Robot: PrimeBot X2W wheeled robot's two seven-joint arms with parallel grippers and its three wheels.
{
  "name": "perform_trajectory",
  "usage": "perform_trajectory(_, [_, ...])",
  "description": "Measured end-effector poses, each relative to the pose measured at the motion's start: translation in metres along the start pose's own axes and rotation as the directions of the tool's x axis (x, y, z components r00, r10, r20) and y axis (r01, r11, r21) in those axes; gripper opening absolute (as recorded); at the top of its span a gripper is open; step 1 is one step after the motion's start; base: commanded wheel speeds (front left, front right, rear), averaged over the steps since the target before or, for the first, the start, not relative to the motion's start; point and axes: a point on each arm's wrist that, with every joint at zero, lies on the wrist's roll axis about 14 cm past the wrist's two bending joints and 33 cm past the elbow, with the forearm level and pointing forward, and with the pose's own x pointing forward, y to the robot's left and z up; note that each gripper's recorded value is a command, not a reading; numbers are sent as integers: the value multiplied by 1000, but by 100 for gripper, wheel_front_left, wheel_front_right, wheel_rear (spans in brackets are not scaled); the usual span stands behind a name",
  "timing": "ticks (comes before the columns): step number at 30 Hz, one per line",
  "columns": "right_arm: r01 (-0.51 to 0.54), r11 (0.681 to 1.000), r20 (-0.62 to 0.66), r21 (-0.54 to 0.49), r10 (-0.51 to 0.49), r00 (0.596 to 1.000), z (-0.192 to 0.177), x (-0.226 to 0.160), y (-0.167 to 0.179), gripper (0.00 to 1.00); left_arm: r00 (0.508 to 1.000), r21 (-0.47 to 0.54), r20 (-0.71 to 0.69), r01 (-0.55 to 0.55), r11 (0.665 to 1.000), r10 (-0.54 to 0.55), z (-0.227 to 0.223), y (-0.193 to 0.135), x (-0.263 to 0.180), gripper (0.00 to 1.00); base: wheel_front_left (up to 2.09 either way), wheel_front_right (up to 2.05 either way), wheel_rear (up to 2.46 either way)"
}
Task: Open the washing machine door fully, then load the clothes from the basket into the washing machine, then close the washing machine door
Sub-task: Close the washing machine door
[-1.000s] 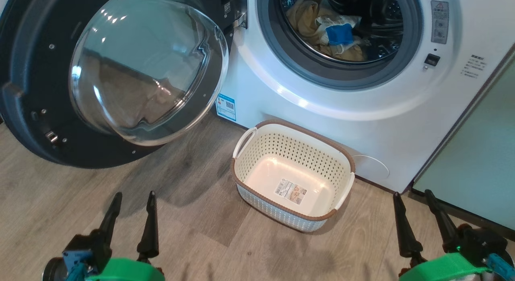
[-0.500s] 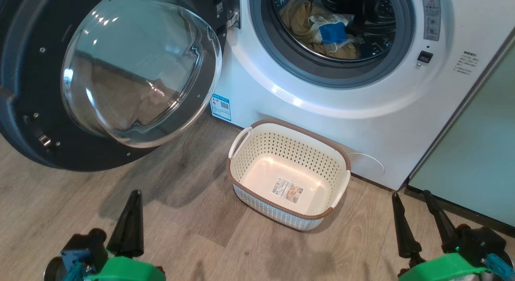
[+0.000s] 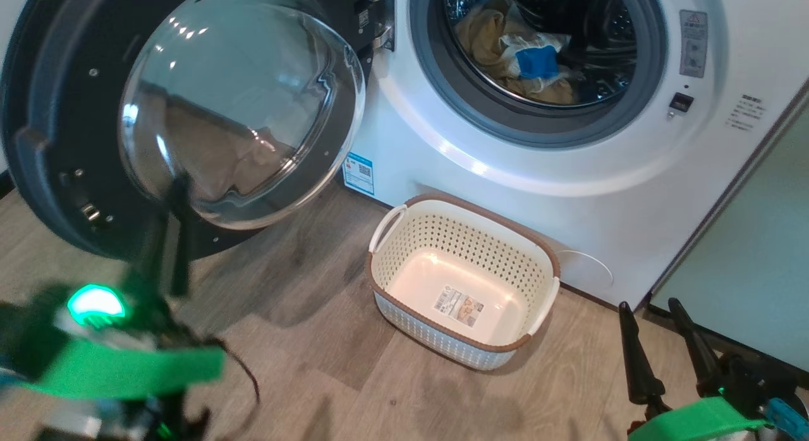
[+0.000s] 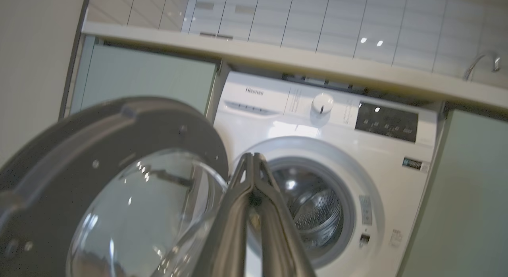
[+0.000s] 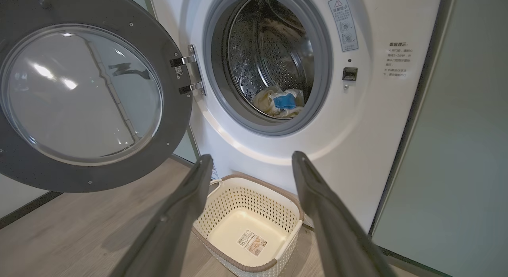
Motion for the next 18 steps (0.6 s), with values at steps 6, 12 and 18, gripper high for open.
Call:
perform_trajectory(6, [-22,1000,-6,-2,22,1000,0,2,7,100,954,-27,254,169,985,-156,92,-15,39,0,0,0,0])
perform_trajectory(12, [-26,1000,-16,1,26,1000,-3,-1,9,100,906,-60,380,223,973,-184,160,-5,79,0,0,0,0])
perform_trajectory(18, [-24,1000,-18,4,24,1000,-4,-1,8,100,928,-277,372,112,954,0,182,63,118,0,0,0,0])
